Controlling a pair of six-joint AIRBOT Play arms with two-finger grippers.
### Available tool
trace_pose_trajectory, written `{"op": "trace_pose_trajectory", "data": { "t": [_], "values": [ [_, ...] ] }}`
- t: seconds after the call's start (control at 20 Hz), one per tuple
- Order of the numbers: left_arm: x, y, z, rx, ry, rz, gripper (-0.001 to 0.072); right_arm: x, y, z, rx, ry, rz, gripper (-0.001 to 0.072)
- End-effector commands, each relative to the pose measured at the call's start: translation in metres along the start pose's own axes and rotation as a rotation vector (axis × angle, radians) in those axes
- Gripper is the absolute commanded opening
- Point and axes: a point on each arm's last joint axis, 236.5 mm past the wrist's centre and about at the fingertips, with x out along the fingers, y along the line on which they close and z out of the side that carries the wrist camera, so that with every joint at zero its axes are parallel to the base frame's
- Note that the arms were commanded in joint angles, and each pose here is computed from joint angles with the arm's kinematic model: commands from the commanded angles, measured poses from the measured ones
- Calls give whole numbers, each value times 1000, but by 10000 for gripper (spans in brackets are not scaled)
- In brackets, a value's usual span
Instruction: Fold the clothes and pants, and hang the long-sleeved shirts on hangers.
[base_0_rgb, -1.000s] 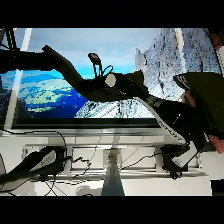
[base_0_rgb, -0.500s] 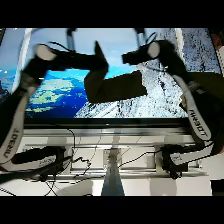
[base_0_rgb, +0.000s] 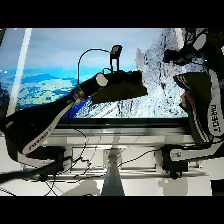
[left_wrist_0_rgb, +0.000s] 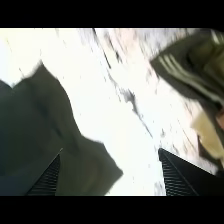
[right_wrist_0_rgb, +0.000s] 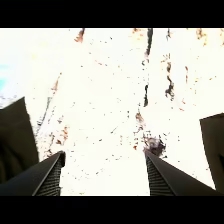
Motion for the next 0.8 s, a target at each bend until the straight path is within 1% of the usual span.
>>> {"op": "trace_pose_trajectory", "data": {
  "t": [0.0,0.1,0.25,0.3,0.5,0.75],
  "values": [
    [-25,4,36,69,-69,18,702,23,-10,-19,39,75,23,577],
    [-46,11,51,99,-59,20,702,42,20,-34,54,148,163,577],
    [-72,22,60,88,-13,8,701,61,84,-64,49,287,483,571],
    [-78,24,59,82,5,3,700,66,97,-77,40,342,564,571],
    [-90,23,44,71,99,-32,700,102,104,-107,101,465,605,573],
    [-90,22,40,70,113,-38,699,116,127,-114,92,471,620,573]
  ]
}}
